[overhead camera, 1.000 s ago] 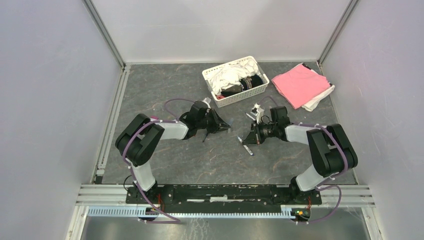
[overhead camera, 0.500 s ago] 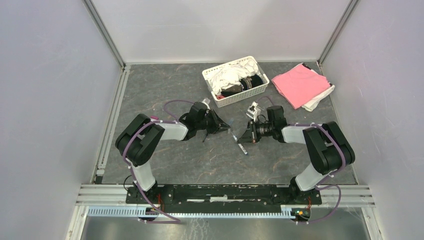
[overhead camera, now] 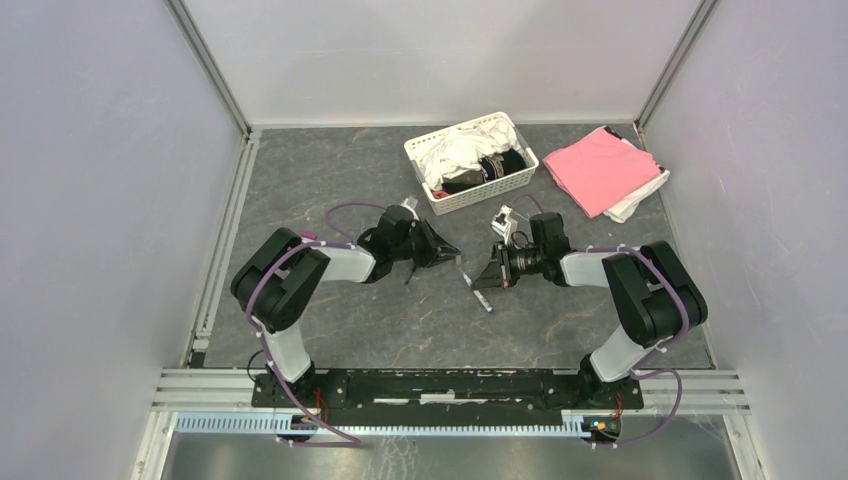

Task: Insert the pens into the pen caps
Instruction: Insert the pen cap onto the pen.

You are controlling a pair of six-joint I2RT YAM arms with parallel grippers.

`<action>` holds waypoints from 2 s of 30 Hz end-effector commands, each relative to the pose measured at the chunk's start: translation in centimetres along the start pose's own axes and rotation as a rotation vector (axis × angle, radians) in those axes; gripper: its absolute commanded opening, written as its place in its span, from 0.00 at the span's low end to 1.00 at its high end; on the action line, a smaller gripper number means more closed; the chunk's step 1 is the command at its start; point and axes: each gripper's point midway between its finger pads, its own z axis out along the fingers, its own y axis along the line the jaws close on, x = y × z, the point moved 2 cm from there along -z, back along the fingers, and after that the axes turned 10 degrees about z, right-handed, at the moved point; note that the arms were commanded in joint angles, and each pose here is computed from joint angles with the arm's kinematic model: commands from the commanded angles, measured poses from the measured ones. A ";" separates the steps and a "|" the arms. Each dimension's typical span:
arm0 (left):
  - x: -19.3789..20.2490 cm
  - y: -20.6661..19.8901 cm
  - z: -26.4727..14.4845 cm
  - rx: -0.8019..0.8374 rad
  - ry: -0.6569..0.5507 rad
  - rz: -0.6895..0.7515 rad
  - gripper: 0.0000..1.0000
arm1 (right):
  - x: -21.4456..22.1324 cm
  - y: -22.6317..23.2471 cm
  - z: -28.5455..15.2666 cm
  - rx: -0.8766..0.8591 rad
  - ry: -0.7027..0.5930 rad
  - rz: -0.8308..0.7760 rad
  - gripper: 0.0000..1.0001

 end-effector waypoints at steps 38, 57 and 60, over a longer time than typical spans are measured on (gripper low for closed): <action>-0.5 -0.9 0.0 0.034 -0.037 -0.049 0.10 | -3.3 0.2 1.2 0.018 -0.105 0.070 0.00; -0.5 0.0 -0.6 -0.049 -0.060 -0.042 0.08 | -3.3 -0.3 1.2 0.095 -0.165 0.126 0.00; -0.7 -0.1 -0.7 -0.054 -0.069 -0.043 0.08 | -3.2 0.1 1.4 0.085 -0.159 0.117 0.00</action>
